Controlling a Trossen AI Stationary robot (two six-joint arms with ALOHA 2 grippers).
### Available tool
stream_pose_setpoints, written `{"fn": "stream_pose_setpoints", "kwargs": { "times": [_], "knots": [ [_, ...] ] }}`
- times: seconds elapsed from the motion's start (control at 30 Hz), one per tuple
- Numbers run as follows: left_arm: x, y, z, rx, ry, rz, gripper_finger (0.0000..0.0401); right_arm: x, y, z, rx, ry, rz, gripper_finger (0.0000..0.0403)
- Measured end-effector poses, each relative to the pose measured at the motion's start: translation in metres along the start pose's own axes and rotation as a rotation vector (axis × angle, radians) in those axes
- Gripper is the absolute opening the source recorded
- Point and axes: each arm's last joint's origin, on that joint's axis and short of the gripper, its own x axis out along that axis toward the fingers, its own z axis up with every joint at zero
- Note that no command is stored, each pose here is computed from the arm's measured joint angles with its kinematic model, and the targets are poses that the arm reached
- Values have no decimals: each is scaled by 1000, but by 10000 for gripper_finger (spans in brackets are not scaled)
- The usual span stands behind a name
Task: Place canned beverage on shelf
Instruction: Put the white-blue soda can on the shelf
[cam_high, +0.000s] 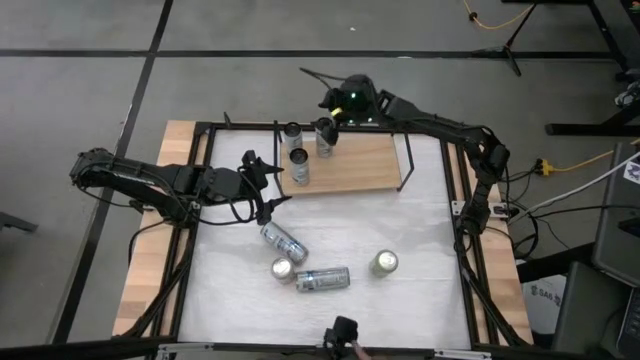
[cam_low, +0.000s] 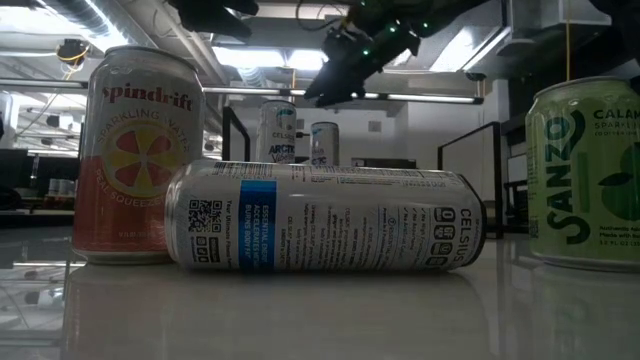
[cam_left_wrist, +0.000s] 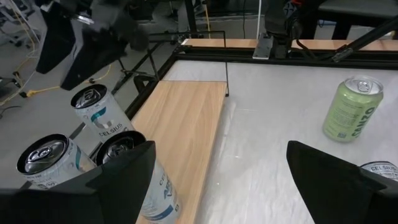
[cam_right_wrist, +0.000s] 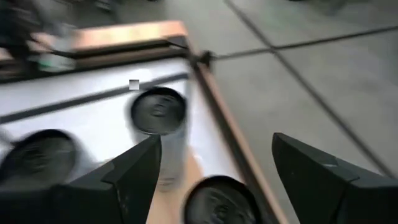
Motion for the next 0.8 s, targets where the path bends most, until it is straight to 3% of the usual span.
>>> {"fn": "stream_pose_setpoints", "kwargs": {
  "times": [0.17,0.47,0.8],
  "knots": [
    [0,0,-1,3,6,0,354,2,19,0,-29,58,-164,296],
    [0,0,-1,3,6,0,354,2,26,-1,115,63,-174,296],
    [0,0,-1,3,5,0,354,5,25,-5,143,88,-230,296]
  ]
}}
